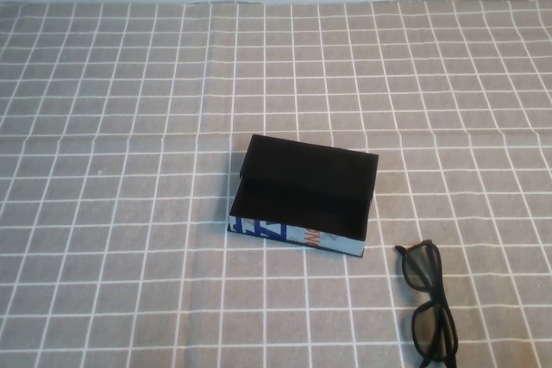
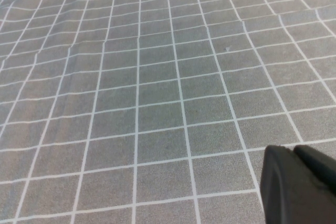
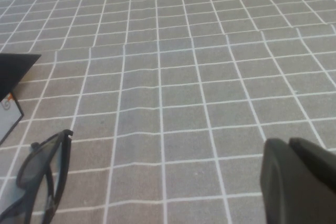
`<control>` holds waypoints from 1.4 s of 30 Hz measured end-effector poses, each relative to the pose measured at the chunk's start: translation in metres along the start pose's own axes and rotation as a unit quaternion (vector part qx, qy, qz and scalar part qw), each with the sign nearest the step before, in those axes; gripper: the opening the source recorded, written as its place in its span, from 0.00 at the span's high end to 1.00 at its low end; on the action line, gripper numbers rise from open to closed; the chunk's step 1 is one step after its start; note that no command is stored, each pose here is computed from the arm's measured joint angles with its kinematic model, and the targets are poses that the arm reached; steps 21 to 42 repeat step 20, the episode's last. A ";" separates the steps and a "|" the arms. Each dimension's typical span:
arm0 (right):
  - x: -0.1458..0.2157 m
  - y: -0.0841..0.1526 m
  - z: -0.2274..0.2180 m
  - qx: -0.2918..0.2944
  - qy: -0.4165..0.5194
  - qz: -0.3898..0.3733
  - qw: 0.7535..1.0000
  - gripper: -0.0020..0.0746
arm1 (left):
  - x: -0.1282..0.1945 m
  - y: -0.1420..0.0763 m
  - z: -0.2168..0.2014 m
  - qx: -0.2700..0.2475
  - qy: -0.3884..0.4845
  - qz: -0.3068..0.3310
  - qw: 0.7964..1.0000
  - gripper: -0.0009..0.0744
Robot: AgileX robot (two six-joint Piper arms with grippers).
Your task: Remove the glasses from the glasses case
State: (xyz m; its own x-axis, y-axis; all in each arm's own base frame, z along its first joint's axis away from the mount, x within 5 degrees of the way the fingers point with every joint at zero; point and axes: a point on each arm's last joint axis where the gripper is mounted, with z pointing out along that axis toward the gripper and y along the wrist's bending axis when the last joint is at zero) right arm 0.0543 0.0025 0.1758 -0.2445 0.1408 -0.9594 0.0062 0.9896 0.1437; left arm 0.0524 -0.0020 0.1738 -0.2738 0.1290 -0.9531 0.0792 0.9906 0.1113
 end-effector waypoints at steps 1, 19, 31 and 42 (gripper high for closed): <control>0.000 0.000 0.000 -0.001 0.000 0.001 1.000 1.00 | 0.000 0.000 0.000 0.000 0.000 0.000 1.000 0.99; 0.000 0.001 0.000 -0.004 0.000 0.000 1.000 1.00 | 0.000 0.000 0.000 0.000 0.000 0.000 1.000 0.99; 0.000 0.001 0.000 -0.004 0.000 0.000 1.000 1.00 | 0.000 0.000 0.000 0.000 0.000 0.000 1.000 0.99; 0.000 0.001 0.000 -0.004 0.000 0.000 1.000 1.00 | 0.000 0.000 0.000 0.000 0.000 0.000 1.000 0.99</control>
